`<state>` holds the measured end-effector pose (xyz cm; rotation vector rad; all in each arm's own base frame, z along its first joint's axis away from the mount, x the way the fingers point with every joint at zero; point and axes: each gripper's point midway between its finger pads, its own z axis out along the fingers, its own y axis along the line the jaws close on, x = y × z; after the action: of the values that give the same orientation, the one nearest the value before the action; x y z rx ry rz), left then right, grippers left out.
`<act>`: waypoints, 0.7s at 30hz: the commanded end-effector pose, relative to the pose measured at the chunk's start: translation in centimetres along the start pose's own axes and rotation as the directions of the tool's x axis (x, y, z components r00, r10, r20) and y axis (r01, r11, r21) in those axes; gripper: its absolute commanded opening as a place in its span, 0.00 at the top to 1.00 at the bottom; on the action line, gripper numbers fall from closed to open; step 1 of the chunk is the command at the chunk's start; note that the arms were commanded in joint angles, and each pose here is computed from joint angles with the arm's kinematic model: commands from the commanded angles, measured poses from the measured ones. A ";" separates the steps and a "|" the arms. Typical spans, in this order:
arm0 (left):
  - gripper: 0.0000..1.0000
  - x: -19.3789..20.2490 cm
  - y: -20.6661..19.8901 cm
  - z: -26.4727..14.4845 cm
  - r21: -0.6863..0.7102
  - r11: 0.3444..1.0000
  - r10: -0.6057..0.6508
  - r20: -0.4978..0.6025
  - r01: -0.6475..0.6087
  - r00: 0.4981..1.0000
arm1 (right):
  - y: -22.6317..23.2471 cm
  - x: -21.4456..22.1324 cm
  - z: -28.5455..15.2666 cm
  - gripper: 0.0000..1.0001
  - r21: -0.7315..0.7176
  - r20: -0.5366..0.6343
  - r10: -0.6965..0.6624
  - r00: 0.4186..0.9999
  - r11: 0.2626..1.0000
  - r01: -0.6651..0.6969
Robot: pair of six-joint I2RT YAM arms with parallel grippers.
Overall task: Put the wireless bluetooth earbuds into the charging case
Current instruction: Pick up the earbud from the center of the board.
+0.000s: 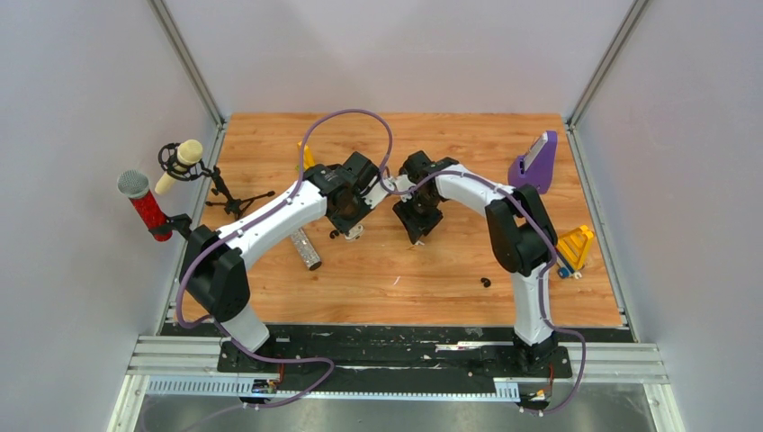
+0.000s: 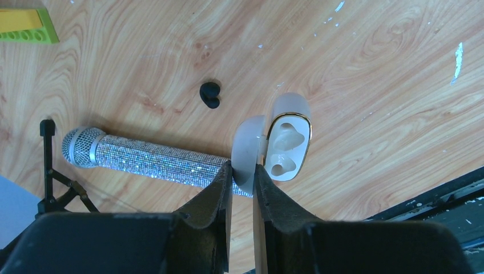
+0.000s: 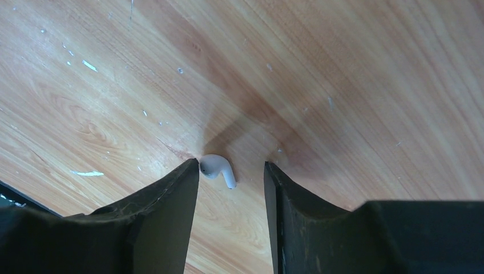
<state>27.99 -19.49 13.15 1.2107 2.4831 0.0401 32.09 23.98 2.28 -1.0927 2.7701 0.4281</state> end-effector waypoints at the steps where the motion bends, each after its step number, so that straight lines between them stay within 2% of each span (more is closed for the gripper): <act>1: 0.83 -2.3 -1.1 -0.8 0.032 0.998 0.053 0.108 -0.057 0.993 | 2.2 -0.7 0.0 0.53 0.011 0.002 -0.103 0.995 0.995 0.103; 9: 0.83 -2.3 -1.3 -0.8 0.037 0.998 0.052 0.110 -0.057 0.993 | 3.0 -0.2 0.8 0.54 0.065 -0.032 -0.155 0.987 0.985 0.157; 21: 0.83 -2.4 -1.4 -1.1 0.041 0.998 0.052 0.125 -0.057 0.991 | 2.2 0.7 1.5 0.71 0.174 -0.084 -0.205 0.975 0.961 0.217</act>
<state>27.68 -19.24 13.05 1.1913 2.4983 0.0369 30.76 24.63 1.70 -1.2323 2.7263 0.1859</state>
